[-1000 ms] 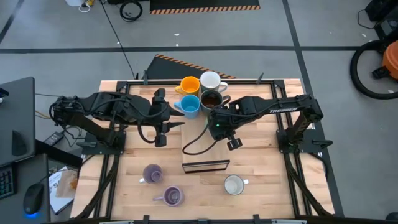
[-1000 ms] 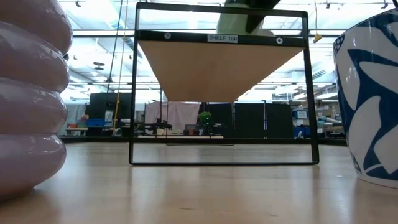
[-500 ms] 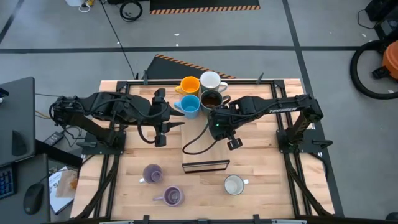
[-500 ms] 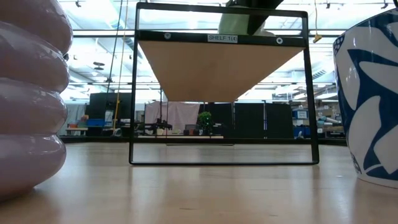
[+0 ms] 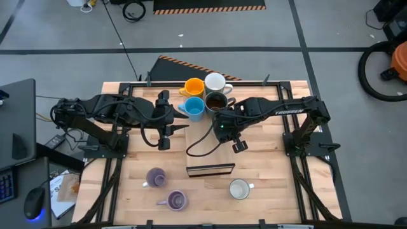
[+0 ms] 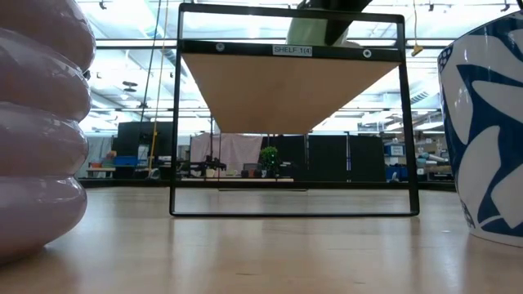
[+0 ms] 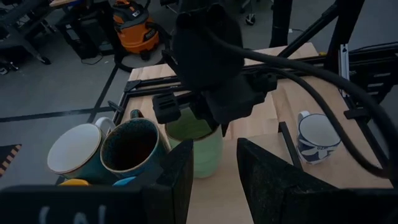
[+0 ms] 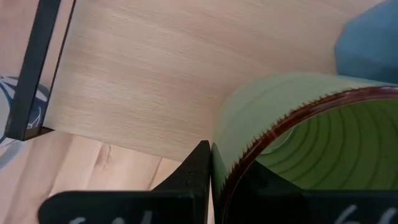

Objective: Place coffee mugs
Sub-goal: Put the green mug on the shelf

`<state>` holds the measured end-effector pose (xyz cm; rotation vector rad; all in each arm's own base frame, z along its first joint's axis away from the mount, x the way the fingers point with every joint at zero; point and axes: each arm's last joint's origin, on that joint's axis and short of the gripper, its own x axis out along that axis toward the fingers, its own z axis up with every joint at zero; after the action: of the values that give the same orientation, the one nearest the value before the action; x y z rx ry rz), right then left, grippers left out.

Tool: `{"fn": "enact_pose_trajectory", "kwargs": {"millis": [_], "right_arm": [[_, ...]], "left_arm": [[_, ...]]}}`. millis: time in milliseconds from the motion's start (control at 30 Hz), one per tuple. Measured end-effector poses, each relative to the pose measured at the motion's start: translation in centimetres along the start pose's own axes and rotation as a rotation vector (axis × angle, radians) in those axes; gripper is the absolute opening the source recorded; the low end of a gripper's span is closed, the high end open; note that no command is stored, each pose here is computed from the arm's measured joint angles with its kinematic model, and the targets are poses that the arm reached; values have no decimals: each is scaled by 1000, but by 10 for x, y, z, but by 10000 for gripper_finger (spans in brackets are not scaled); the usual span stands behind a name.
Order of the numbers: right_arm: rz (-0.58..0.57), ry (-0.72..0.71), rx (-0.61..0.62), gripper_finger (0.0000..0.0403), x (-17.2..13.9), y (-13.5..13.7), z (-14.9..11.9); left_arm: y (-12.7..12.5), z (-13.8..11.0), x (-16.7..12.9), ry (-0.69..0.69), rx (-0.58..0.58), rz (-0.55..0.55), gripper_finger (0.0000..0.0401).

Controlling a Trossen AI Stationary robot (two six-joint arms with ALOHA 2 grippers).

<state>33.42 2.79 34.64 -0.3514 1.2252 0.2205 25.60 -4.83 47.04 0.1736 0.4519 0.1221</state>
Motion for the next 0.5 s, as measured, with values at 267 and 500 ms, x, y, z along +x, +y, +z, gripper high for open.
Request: {"fn": "enact_pose_trajectory", "kwargs": {"millis": [267,500], "right_arm": [[9,-8,18,39,0,-6,-1],[17,-16,14,58,0,-6,-1]], "left_arm": [[0,0,0,0,0,0,130],[0,0,0,0,0,0,130]]}}
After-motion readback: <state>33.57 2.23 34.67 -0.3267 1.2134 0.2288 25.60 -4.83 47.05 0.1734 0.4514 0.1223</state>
